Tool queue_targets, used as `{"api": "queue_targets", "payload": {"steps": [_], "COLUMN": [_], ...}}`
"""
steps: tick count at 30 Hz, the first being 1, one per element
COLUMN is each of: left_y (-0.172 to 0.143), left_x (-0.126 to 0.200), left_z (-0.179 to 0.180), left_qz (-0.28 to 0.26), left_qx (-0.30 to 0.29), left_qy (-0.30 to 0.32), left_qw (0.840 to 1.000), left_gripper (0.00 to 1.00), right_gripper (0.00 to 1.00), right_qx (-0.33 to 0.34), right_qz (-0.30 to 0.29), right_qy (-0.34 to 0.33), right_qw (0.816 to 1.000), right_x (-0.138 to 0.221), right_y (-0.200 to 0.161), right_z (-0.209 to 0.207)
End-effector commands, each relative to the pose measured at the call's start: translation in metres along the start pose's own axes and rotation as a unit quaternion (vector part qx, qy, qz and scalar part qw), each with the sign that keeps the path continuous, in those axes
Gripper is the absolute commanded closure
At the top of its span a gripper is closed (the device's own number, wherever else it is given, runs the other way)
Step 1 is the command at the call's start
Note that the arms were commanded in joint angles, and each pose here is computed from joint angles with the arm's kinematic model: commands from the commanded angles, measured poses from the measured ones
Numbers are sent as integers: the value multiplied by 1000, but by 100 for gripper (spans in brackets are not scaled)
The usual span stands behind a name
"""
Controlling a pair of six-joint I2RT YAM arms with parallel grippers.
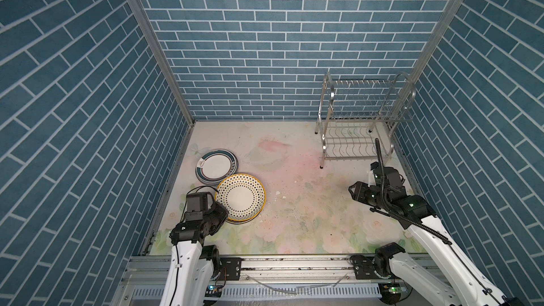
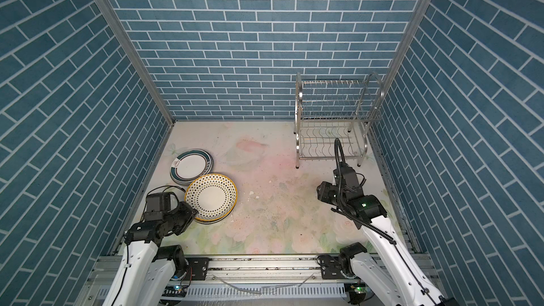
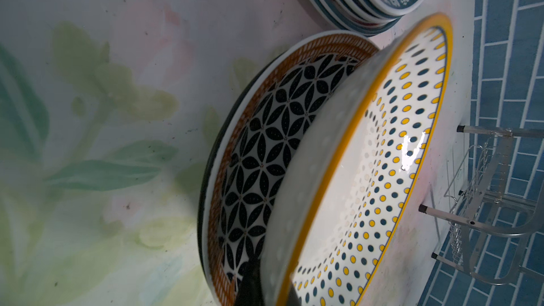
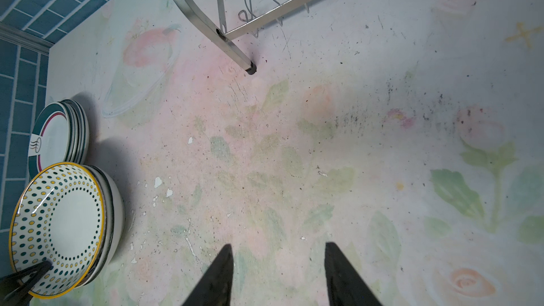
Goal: Unload the plates from the dish rack
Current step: Place the plate among the plates.
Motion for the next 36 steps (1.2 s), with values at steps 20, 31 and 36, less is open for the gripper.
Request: {"api": "queue_targets", "payload": {"steps": [20,31,36], "left_y": [2,1,2], "left_x": [-9,-11,-7], "left_z": [-7,-3,-3], "left_qz": [11,12,7], "left_qx": [-6,-3,-8], "left_qy": [-43,-40,-34], "left_qw": [999,999,999], "left_gripper": [85,67,58], "right_gripper": [49,49,49], "right_qx": [14,14,12], "right_qz": [12,16,15], "right_qy": [-15,-18,-22], "right_qw": [1000,1000,1000], "right_x": [-5,-9,-10], "right_y": [-10,-10,-11], "right_z": [-8,-9,-10]}}
Point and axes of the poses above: each gripper's point midway between its finger pads, its own x axis back along the fingers, its own z axis along the line the jaws close on, y = z × x, the point moved 4 cm from there along x, back along the fingers, and after that the axes turned 9 degrees about x, right-handed, at the moved point
